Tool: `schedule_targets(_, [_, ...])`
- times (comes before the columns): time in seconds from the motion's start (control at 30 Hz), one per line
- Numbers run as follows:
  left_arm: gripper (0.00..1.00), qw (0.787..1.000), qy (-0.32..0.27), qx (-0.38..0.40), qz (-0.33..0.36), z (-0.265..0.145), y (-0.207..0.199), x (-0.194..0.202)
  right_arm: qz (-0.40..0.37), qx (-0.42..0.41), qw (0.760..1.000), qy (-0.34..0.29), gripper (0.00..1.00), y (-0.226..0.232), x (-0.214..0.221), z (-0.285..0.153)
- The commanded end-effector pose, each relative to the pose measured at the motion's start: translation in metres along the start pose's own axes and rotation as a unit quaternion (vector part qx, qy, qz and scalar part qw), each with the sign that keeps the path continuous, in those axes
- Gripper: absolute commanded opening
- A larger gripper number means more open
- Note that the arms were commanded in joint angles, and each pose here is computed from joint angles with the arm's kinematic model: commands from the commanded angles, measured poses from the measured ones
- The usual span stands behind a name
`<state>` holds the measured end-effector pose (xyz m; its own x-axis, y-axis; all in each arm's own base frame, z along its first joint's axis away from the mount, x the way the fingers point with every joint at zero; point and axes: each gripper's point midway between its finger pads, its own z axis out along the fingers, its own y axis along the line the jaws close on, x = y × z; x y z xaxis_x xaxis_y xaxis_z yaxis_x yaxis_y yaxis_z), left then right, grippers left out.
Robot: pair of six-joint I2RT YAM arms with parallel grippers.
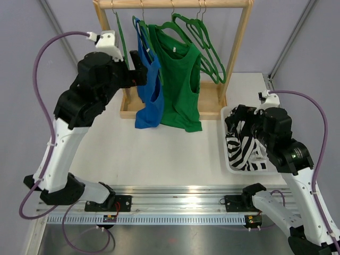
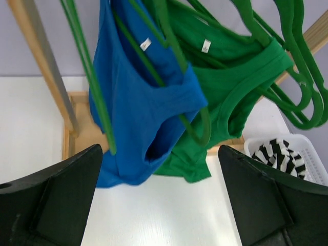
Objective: Remove the tank top from the hanger
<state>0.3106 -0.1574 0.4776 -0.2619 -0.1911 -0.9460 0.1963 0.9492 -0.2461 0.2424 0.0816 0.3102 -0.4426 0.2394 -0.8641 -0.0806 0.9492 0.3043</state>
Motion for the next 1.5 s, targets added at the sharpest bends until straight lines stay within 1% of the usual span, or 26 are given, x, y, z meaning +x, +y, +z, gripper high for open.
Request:
schedule_targets(0.0, [0.99, 0.998, -0.043, -0.034, 0.016, 0.007, 0.0, -0.034, -0.001, -0.095, 0.995, 0.037, 0.96, 0.033, 0.014, 0.003])
schedule_targets(0.03, [0.98, 0.998, -0.048, -0.037, 0.019, 0.013, -0.002, -0.038, -0.001, -0.099, 0.994, 0.042, 0.96, 0.034, 0.017, 0.002])
schedule_targets(0.07, [0.97, 0.998, -0.047, -0.042, 0.024, 0.032, -0.007, -0.037, -0.001, -0.107, 0.993, 0.043, 0.95, 0.036, 0.018, 0.0])
schedule_targets(0.1, [0.95, 0.996, -0.067, -0.057, 0.021, 0.032, -0.004, -0.051, 0.001, -0.121, 0.992, 0.045, 0.95, 0.041, 0.019, -0.003])
schedule_targets(0.17, [0.89, 0.994, -0.078, -0.069, 0.025, 0.056, -0.008, -0.054, 0.003, -0.134, 0.99, 0.043, 0.94, 0.044, 0.02, -0.007])
schedule_targets(0.23, [0.84, 0.991, -0.098, -0.09, 0.03, 0.069, -0.006, -0.063, 0.005, -0.147, 0.988, 0.048, 0.94, 0.048, 0.024, -0.009])
schedule_targets(0.27, [0.82, 0.99, -0.097, -0.097, 0.034, 0.088, -0.01, -0.058, 0.006, -0.154, 0.987, 0.046, 0.94, 0.05, 0.024, -0.012])
schedule_targets(0.33, [0.79, 0.986, -0.123, -0.11, 0.029, 0.094, -0.009, -0.073, 0.009, -0.165, 0.985, 0.055, 0.93, 0.052, 0.03, -0.015])
schedule_targets(0.4, [0.72, 0.984, -0.121, -0.123, 0.033, 0.116, -0.007, -0.069, 0.01, -0.174, 0.983, 0.061, 0.93, 0.054, 0.034, -0.017])
schedule_targets(0.43, [0.7, 0.983, -0.131, -0.125, 0.028, 0.121, -0.007, -0.073, 0.013, -0.177, 0.982, 0.063, 0.92, 0.055, 0.035, -0.02])
schedule_targets(0.47, [0.66, 0.982, -0.134, -0.132, 0.025, 0.126, -0.004, -0.073, 0.015, -0.18, 0.982, 0.064, 0.92, 0.056, 0.036, -0.021])
schedule_targets(0.5, [0.65, 0.981, -0.134, -0.138, 0.024, 0.136, 0.002, -0.071, 0.016, -0.189, 0.979, 0.068, 0.92, 0.059, 0.038, -0.023])
schedule_targets(0.57, [0.65, 0.981, -0.142, -0.134, 0.012, 0.145, 0.004, -0.074, 0.018, -0.2, 0.977, 0.07, 0.91, 0.062, 0.04, -0.025])
schedule_targets(0.6, [0.6, 0.982, -0.142, -0.128, 0.006, 0.15, 0.005, -0.074, 0.019, -0.205, 0.976, 0.073, 0.92, 0.063, 0.042, -0.026])
schedule_targets(0.67, [0.56, 0.982, -0.141, -0.125, 0.0, 0.159, 0.007, -0.072, 0.018, -0.205, 0.976, 0.075, 0.91, 0.062, 0.044, -0.027])
schedule_targets(0.7, [0.44, 0.981, -0.144, -0.128, -0.004, 0.16, 0.01, -0.074, 0.017, -0.202, 0.976, 0.074, 0.91, 0.061, 0.043, -0.027])
schedule_targets(0.73, [0.4, 0.981, -0.147, -0.128, -0.006, 0.159, 0.01, -0.076, 0.014, -0.201, 0.977, 0.075, 0.91, 0.061, 0.044, -0.027])
schedule_targets(0.77, [0.37, 0.981, -0.146, -0.129, -0.004, 0.16, 0.011, -0.075, 0.014, -0.199, 0.977, 0.073, 0.91, 0.06, 0.044, -0.027])
schedule_targets(0.9, [0.33, 0.982, -0.146, -0.122, -0.003, 0.162, 0.012, -0.076, 0.014, -0.202, 0.976, 0.077, 0.91, 0.06, 0.047, -0.026])
schedule_targets(0.93, [0.26, 0.982, -0.143, -0.124, -0.002, 0.163, 0.013, -0.075, 0.015, -0.202, 0.976, 0.078, 0.9, 0.06, 0.047, -0.025])
schedule_targets(1.0, [0.22, 0.983, -0.136, -0.125, -0.001, 0.164, 0.017, -0.072, 0.015, -0.204, 0.976, 0.078, 0.9, 0.06, 0.048, -0.026])
schedule_targets(1.03, [0.15, 0.983, -0.132, -0.126, 0.0, 0.165, 0.019, -0.07, 0.016, -0.205, 0.975, 0.079, 0.9, 0.061, 0.049, -0.026])
schedule_targets(1.13, [0.15, 0.984, -0.125, -0.127, -0.001, 0.166, 0.025, -0.067, 0.016, -0.204, 0.976, 0.079, 0.9, 0.06, 0.049, -0.026])
schedule_targets(1.17, [0.21, 0.985, -0.123, -0.124, -0.002, 0.166, 0.026, -0.066, 0.014, -0.206, 0.975, 0.079, 0.9, 0.061, 0.049, -0.026])
schedule_targets(1.2, [0.23, 0.985, -0.12, -0.125, -0.005, 0.168, 0.03, -0.065, 0.015, -0.206, 0.975, 0.078, 0.9, 0.061, 0.048, -0.027])
schedule_targets(1.47, [0.23, 0.989, -0.093, -0.114, -0.002, 0.181, 0.039, -0.052, 0.014, -0.208, 0.975, 0.073, 0.9, 0.062, 0.045, -0.029])
